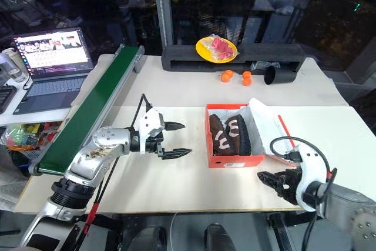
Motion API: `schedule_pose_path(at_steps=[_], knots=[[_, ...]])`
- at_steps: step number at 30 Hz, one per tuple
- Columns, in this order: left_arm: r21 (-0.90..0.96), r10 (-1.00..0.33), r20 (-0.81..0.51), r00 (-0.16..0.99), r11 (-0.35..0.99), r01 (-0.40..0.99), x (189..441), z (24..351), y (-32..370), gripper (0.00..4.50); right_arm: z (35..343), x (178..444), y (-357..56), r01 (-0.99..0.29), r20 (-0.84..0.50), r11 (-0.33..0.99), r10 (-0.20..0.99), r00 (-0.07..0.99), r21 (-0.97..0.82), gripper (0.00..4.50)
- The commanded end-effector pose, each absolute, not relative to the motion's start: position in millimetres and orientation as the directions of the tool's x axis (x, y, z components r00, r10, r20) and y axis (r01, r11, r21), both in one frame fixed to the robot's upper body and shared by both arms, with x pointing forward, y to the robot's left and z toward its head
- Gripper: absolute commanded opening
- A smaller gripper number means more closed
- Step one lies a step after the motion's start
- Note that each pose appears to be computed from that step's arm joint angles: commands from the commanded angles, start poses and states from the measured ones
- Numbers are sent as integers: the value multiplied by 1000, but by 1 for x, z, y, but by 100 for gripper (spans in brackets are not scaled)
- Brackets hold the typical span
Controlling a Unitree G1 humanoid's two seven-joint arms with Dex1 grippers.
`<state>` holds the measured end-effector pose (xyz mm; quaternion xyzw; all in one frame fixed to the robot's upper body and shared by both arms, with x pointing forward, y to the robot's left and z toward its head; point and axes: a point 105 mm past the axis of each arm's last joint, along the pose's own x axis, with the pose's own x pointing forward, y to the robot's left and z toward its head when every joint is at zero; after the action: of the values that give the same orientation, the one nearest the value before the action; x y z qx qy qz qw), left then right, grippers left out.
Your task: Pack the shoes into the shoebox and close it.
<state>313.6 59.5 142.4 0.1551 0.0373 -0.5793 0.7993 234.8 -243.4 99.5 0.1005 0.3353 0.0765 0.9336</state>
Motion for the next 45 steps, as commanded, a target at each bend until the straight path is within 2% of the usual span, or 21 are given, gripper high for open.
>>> schedule_pose_path(at_steps=[1,3,4,6,9,12,15,19,23,26,30,35,40,42,45], knots=[[248,-918,-217,331,276,929,315,152,58,450,94,235,-263,66,-634,976,83,769,208,160],[248,-918,-216,333,278,928,315,152,58,450,92,237,-266,101,-637,972,60,768,213,97],[247,-918,-216,333,279,928,315,152,58,450,90,239,-267,126,-639,968,45,768,219,52],[245,-918,-214,333,280,928,314,152,58,450,86,246,-275,218,-642,944,-8,767,249,5],[243,-921,-212,328,276,930,313,153,56,450,84,264,-284,370,-629,857,-71,774,358,5],[241,-925,-206,321,270,932,313,155,53,450,82,282,-286,450,-646,779,-78,759,435,5],[244,-925,-206,318,266,933,314,155,52,450,72,289,-298,568,-705,685,-111,700,456,5],[243,-926,-205,316,265,933,316,157,52,450,64,290,-311,662,-759,606,-142,636,441,5],[244,-926,-205,318,266,932,317,157,53,450,62,294,-315,692,-770,561,-144,622,454,5],[246,-926,-202,318,266,932,317,158,52,450,54,299,-327,746,-778,468,-176,603,473,5],[251,-928,-199,314,261,932,318,159,49,450,47,321,-336,757,-752,364,-190,631,544,5],[257,-928,-200,313,258,931,320,161,49,450,37,335,-342,751,-731,253,-187,657,610,5],[265,-928,-203,312,254,930,323,163,50,450,30,345,-347,730,-706,85,-198,680,678,5],[270,-928,-203,311,252,929,323,163,49,450,35,351,-354,667,-650,-23,-247,718,745,5],[273,-928,-205,310,250,929,324,164,49,450,56,364,-355,523,-528,-98,-281,802,847,5]])
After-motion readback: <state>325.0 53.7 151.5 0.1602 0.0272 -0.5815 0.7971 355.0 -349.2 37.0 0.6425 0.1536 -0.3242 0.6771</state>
